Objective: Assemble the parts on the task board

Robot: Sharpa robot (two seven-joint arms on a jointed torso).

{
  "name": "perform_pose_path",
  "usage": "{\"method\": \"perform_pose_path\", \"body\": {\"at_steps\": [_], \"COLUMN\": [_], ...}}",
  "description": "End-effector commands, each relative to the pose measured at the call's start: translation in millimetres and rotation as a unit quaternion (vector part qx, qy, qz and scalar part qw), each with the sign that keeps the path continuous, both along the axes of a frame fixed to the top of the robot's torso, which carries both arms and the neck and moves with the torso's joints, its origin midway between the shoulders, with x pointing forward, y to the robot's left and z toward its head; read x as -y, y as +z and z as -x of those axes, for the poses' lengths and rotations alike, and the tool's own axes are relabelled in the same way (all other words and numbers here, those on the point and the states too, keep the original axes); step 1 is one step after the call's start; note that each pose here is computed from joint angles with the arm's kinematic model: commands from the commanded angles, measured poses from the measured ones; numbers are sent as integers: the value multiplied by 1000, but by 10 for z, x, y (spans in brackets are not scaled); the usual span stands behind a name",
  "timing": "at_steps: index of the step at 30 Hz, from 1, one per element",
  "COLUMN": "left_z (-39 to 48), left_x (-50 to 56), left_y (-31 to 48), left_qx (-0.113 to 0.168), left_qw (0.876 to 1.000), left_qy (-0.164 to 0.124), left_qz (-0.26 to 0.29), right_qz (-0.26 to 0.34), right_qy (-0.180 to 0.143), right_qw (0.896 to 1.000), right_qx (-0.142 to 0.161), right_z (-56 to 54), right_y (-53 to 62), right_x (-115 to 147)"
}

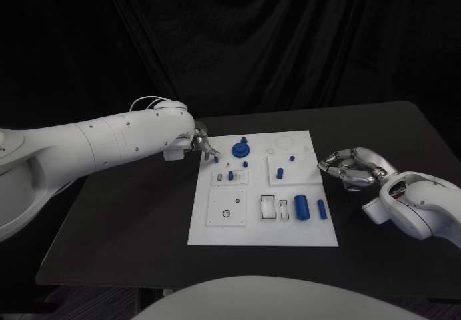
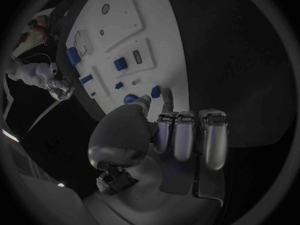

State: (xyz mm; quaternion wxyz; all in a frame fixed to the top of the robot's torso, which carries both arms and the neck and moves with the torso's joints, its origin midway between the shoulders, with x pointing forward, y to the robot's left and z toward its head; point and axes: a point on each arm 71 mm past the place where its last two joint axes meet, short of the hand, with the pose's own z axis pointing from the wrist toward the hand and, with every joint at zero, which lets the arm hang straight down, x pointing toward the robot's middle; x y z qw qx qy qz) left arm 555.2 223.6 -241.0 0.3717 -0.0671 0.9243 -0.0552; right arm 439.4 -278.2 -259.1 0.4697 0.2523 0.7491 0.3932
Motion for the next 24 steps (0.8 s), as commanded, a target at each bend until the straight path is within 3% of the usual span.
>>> {"method": "perform_pose_path", "body": {"at_steps": [1, 12, 24], "left_z": [-7, -26, -14], "left_x": [56, 58, 46], "left_y": [8, 16, -17], "left_qx": [19, 34, 24], "left_qw": [1000, 999, 999], "left_qy": [-10, -10, -10], "left_qz": [19, 31, 26], "right_qz": [1, 2, 4], "right_qy": [0, 2, 3], "right_qw": [1000, 1000, 1000], "right_qx": [0, -5, -13], "right_z": [9, 7, 8], "right_y": [-6, -15, -27], "right_x": [4, -4, -7]}}
